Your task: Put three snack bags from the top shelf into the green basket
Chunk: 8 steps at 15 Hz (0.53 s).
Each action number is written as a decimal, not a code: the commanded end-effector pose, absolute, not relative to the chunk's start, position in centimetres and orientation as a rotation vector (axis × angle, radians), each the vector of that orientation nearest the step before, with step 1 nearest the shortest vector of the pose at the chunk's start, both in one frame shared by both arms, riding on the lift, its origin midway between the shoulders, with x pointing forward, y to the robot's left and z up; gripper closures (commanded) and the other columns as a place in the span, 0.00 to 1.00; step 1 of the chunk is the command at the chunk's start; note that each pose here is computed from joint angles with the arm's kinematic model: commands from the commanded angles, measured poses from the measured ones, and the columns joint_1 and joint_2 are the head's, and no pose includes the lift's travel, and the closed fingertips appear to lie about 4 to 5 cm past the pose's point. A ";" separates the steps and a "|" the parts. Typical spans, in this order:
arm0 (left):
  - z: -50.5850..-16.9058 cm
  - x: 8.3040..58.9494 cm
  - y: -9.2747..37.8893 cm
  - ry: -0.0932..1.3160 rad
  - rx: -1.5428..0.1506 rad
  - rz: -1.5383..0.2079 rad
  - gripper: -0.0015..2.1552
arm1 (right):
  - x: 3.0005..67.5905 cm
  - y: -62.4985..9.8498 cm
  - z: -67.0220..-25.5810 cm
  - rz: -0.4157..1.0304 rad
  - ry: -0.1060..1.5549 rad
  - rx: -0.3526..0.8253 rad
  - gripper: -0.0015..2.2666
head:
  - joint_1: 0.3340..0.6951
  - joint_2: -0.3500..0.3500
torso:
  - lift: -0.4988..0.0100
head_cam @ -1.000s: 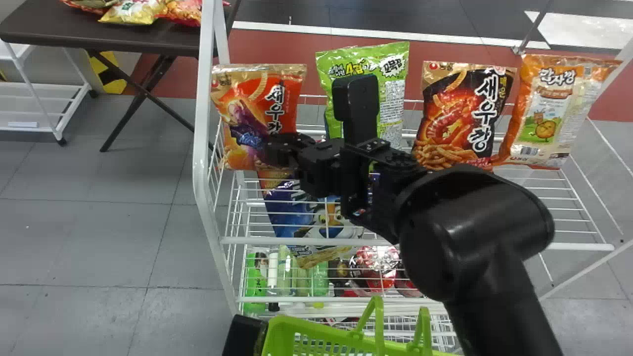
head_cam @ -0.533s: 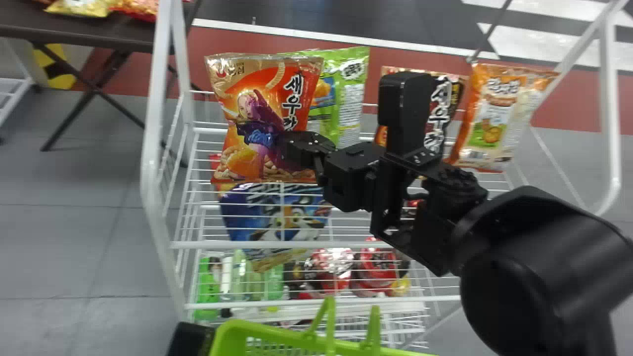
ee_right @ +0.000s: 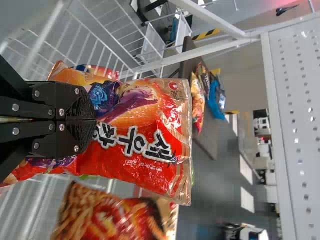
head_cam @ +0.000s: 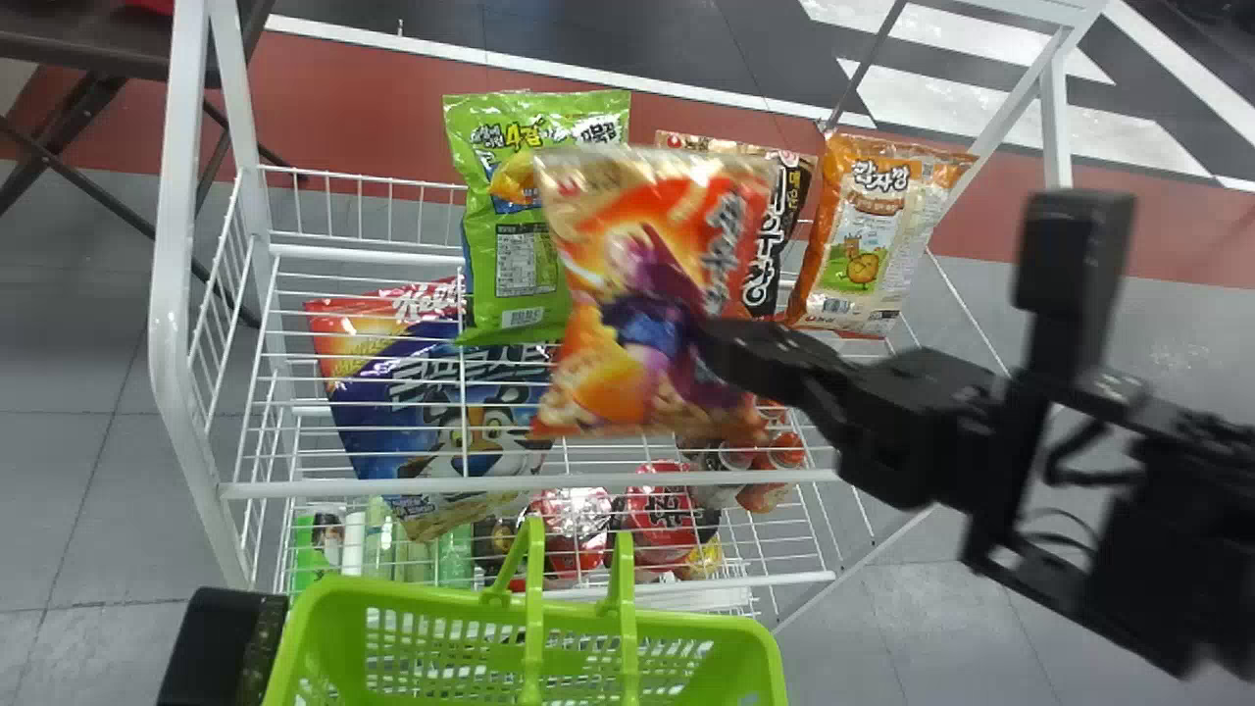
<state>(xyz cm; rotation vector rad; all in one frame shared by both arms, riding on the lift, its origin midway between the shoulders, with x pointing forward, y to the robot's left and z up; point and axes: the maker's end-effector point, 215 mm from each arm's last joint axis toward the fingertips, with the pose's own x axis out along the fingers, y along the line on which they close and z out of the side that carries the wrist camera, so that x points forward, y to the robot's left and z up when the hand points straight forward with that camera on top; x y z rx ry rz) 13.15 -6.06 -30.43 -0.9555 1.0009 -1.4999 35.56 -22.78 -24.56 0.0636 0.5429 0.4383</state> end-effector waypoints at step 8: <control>-31.7 16.4 -5.6 0.929 -0.958 -1.472 0.65 | 27.9 -32.6 -19.4 0.345 0.494 0.206 0.99 | 1.00 0.00 | 0.89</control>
